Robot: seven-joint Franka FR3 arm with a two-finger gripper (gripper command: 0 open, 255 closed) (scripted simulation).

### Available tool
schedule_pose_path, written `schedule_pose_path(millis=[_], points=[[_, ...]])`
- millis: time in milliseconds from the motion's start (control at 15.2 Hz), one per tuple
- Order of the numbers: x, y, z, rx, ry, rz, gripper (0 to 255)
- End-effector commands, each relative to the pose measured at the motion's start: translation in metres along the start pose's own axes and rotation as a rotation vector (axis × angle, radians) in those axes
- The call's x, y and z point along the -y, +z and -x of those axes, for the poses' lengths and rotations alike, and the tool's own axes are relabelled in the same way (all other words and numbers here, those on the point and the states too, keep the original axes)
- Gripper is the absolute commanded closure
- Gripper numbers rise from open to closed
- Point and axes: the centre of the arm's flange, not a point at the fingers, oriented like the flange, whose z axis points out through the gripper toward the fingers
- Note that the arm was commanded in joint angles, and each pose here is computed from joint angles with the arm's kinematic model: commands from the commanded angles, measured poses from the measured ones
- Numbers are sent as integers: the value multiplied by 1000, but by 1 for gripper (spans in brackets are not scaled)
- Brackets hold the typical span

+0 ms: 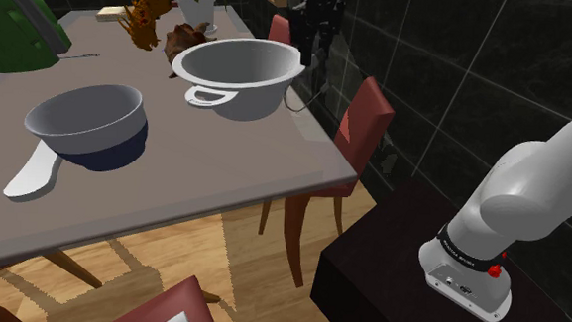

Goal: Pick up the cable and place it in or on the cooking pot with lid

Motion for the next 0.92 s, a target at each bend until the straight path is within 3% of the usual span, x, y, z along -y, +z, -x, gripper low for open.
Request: schedule_pose_path(millis=[0, 132, 858], points=[[0, -11, 1, 0, 0, 0, 255], [0, -20, 1, 0, 0, 0, 255], [5, -27, -144, 0, 0, 0, 255]])
